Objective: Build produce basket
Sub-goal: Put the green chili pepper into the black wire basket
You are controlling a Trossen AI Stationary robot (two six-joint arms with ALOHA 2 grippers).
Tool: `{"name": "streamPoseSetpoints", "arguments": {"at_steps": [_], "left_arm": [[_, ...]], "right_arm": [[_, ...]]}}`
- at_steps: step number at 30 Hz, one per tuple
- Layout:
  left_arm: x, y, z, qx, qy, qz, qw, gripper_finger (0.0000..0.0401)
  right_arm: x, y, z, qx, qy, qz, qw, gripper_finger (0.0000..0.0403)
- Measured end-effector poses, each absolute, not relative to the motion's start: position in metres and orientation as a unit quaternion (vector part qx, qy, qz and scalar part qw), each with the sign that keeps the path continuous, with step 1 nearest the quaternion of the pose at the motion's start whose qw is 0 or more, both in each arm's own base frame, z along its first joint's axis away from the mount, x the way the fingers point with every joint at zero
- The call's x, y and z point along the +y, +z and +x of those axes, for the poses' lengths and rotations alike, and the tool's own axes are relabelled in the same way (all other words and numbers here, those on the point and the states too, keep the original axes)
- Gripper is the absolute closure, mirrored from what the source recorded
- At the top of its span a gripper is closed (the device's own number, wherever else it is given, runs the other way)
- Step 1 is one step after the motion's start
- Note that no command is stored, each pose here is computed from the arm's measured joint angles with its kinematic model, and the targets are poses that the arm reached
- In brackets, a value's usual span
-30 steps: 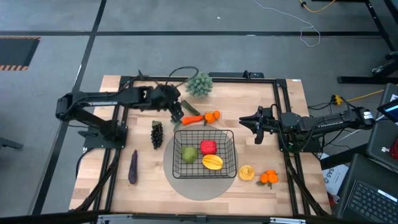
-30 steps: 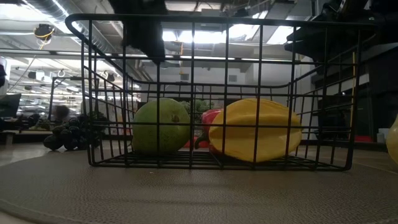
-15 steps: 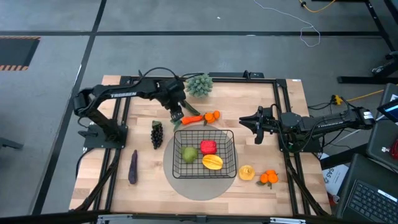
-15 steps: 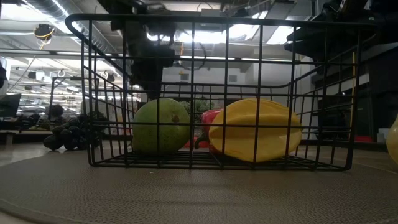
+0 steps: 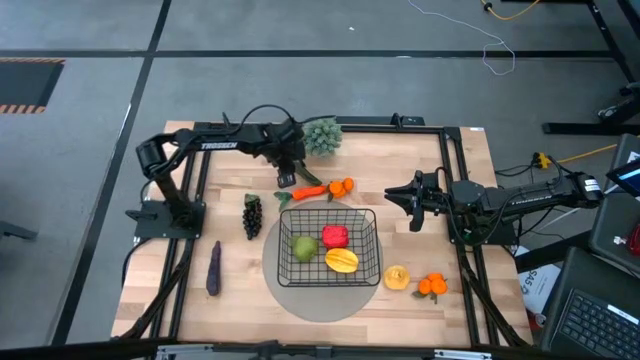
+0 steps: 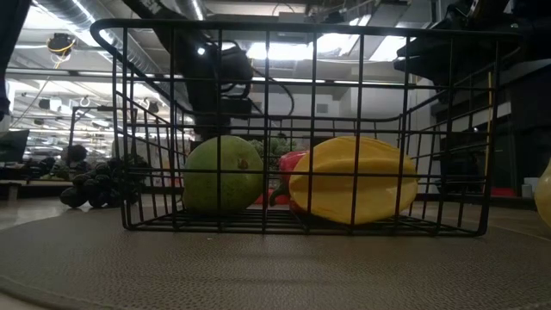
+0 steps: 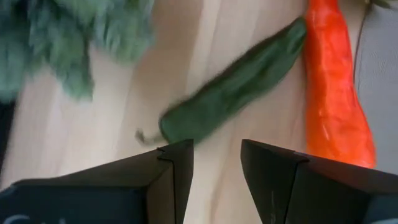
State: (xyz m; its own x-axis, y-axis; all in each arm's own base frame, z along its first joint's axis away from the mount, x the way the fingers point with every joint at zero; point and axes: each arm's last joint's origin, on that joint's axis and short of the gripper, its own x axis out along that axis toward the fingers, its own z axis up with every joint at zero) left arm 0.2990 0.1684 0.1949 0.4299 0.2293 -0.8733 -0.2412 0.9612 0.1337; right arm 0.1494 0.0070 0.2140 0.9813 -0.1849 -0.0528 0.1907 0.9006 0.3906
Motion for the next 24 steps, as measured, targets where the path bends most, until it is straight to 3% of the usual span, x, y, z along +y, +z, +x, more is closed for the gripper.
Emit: {"name": "streamPoseSetpoints", "arguments": {"at_steps": [11, 24], "left_arm": [[0.16, 0.191, 0.317, 0.507, 0.115, 0.129, 0.845, 0.0278], [0.151, 0.171, 0.324, 0.539, 0.081, 0.149, 0.825, 0.0212]], "right_arm": [[0.007, 0.214, 0.149, 0.009, -0.097, 0.199, 0.975, 0.0306], [0.007, 0.213, 0.149, 0.01, -0.097, 0.2, 0.975, 0.0306]]}}
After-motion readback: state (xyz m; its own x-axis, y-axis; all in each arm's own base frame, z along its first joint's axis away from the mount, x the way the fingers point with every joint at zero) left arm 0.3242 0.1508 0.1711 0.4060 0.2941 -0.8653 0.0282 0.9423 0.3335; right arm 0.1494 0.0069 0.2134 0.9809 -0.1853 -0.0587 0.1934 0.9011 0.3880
